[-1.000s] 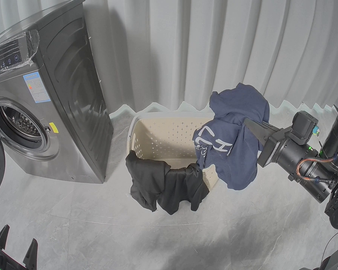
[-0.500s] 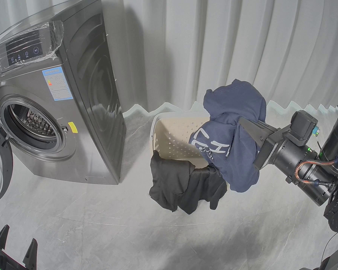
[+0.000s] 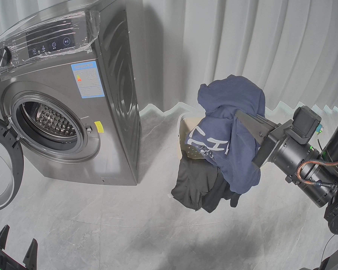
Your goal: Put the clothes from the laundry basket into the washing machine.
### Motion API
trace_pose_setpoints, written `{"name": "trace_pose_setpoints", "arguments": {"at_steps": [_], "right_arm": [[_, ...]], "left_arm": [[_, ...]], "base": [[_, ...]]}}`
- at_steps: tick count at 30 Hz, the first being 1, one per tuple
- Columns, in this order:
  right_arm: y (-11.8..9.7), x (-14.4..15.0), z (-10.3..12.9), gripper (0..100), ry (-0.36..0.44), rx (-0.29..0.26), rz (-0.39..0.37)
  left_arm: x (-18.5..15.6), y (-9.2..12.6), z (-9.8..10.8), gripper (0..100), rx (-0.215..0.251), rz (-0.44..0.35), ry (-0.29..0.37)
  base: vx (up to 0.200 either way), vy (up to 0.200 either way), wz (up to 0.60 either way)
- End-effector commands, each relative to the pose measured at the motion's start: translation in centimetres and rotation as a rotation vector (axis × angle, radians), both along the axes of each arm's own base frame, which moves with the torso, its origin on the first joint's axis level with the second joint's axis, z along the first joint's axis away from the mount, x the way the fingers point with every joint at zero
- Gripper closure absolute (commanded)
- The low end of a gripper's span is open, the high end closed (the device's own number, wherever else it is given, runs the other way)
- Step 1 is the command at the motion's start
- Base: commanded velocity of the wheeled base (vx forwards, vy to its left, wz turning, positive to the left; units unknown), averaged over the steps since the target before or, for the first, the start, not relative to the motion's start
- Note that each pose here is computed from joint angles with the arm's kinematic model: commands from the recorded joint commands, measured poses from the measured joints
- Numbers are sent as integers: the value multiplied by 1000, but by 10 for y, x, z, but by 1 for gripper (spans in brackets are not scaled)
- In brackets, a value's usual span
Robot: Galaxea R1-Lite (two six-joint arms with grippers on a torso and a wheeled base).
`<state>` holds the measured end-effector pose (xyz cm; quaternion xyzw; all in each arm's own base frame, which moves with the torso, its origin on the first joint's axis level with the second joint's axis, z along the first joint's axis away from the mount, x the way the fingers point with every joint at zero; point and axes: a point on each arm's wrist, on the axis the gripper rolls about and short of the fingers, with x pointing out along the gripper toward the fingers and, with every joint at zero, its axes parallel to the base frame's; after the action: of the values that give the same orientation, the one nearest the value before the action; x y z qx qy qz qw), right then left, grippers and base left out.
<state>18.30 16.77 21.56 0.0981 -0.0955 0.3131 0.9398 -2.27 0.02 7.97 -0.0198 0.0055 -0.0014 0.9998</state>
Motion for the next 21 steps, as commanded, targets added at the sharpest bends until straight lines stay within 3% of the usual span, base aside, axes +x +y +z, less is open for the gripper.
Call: {"name": "trace_pose_setpoints", "arguments": {"at_steps": [1,16,21], "right_arm": [[2,-1,-1,100,2,-2,10],[4,0,3,100,-7,9,12],[9,-3,8,100,-33,36,35]], "left_arm": [[0,0,-4,0,0,0,-5],[0,0,-4,0,0,0,-6],[0,0,-4,0,0,0,-6]], "base": [[0,200,0],[0,200,0],[0,200,0]]}}
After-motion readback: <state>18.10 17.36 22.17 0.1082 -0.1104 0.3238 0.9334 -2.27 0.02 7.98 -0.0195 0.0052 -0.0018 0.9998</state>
